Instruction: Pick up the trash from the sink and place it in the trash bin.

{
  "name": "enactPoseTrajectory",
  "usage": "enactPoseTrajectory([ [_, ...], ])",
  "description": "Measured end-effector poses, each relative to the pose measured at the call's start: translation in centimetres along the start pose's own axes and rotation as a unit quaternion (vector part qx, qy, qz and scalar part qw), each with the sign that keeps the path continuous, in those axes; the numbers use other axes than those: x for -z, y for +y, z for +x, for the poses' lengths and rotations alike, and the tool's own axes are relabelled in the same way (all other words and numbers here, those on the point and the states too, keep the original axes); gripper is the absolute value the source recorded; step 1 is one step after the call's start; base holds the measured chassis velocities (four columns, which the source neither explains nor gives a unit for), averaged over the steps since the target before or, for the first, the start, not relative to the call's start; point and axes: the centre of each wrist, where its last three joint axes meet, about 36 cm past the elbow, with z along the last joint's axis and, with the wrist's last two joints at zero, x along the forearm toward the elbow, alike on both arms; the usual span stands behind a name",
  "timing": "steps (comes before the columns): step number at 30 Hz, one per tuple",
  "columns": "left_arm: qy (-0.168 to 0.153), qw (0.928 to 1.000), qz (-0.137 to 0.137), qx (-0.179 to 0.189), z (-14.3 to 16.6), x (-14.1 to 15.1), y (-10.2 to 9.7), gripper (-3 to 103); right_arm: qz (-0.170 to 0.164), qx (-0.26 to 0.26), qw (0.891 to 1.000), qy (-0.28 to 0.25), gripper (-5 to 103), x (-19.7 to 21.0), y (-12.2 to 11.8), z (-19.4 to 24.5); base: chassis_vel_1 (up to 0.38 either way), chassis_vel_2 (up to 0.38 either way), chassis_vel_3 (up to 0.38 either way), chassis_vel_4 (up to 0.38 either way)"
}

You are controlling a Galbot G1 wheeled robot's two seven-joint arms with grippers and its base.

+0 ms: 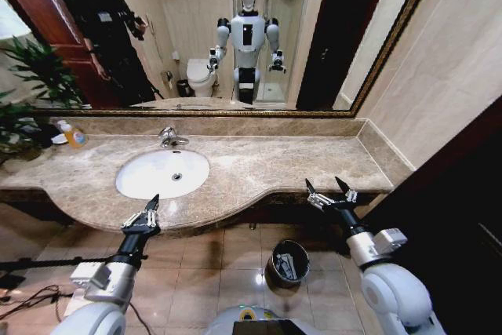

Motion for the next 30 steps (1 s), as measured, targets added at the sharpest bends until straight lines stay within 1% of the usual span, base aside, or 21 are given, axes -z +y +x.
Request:
enactPoseTrajectory([
  [3,0.0,1.0,0.0,0.0,0.0,0.0,0.0,0,0.008,-0.017,1.0,0.002,100,0.01,-0.08,0.03,0.0,0.0,0.0,0.0],
  [6,0.0,1.0,0.0,0.0,0.0,0.0,0.0,0,0.016,-0.023,1.0,0.002,100,-0.01,-0.16,0.08,0.0,0.0,0.0,0.0],
  [30,0.0,1.0,0.0,0.0,0.0,0.0,0.0,0,0.018,-0.025,1.0,0.004,100,-0.09,-0.25,0.1,0.0,0.0,0.0,0.0],
])
